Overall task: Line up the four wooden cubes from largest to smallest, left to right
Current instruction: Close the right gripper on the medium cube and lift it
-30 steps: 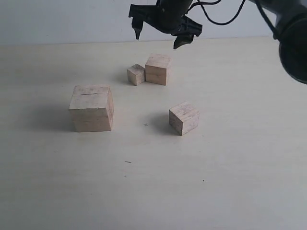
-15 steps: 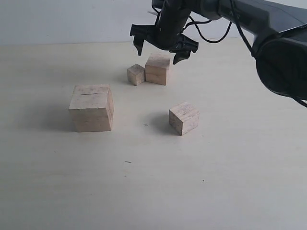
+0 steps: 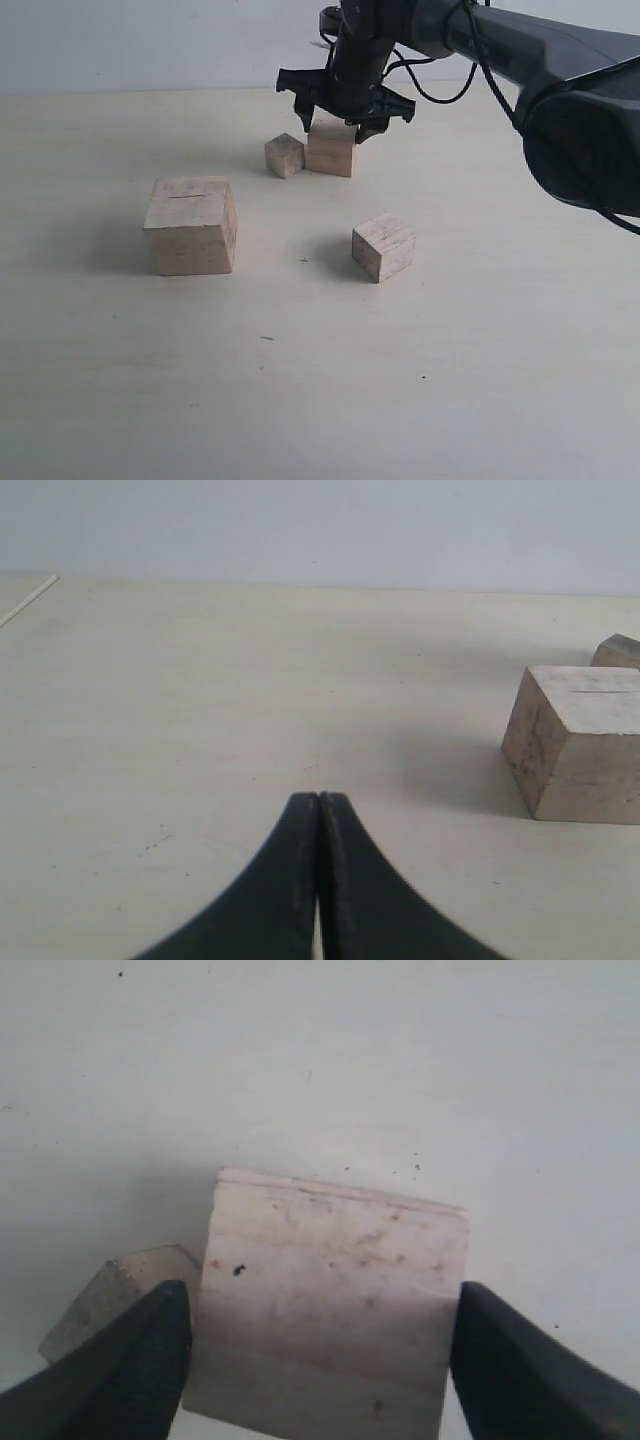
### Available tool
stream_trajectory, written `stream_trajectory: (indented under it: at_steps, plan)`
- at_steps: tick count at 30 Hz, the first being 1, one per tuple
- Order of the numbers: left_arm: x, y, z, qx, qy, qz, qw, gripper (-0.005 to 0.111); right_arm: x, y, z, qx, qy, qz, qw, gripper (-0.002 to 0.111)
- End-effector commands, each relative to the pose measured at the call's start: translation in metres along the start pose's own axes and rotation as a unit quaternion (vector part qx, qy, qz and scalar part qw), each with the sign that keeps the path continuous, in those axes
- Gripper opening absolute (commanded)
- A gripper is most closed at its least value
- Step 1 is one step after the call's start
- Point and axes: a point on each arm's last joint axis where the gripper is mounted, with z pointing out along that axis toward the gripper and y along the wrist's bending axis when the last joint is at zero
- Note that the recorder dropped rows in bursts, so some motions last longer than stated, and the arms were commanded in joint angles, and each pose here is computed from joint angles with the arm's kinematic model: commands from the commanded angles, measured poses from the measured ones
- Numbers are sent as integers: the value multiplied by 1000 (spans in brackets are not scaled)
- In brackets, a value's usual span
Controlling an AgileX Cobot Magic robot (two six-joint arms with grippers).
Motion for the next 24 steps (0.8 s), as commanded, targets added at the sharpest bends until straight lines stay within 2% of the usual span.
stream_trajectory:
  at_steps: [1,4,6,7,15,18,21,24]
  plan:
    - [0,0,0,0,-7,-4,1000,0,-3,-1,-3,2,-7,-8,1000,35]
    - [0,0,0,0,-7,-4,1000,0,0,2,-3,-14,8,-52,998,13]
    - [0,0,0,0,-7,-4,1000,0,2,3,-5,-20,20,-71,997,2]
    - [0,0,0,0,-7,-4,1000,0,3,4,-8,-23,28,-77,996,0]
    - [0,0,0,0,-7,-4,1000,0,-3,14,-72,-65,28,-201,977,0]
    - [0,0,0,0,-7,-4,1000,0,-4,16,-105,-81,19,-295,952,0]
    - [0,0,0,0,-7,-4,1000,0,-6,15,-127,-86,5,-393,916,0]
    - [0,0,0,0,-7,-4,1000,0,-8,14,-135,-105,-5,-430,897,0]
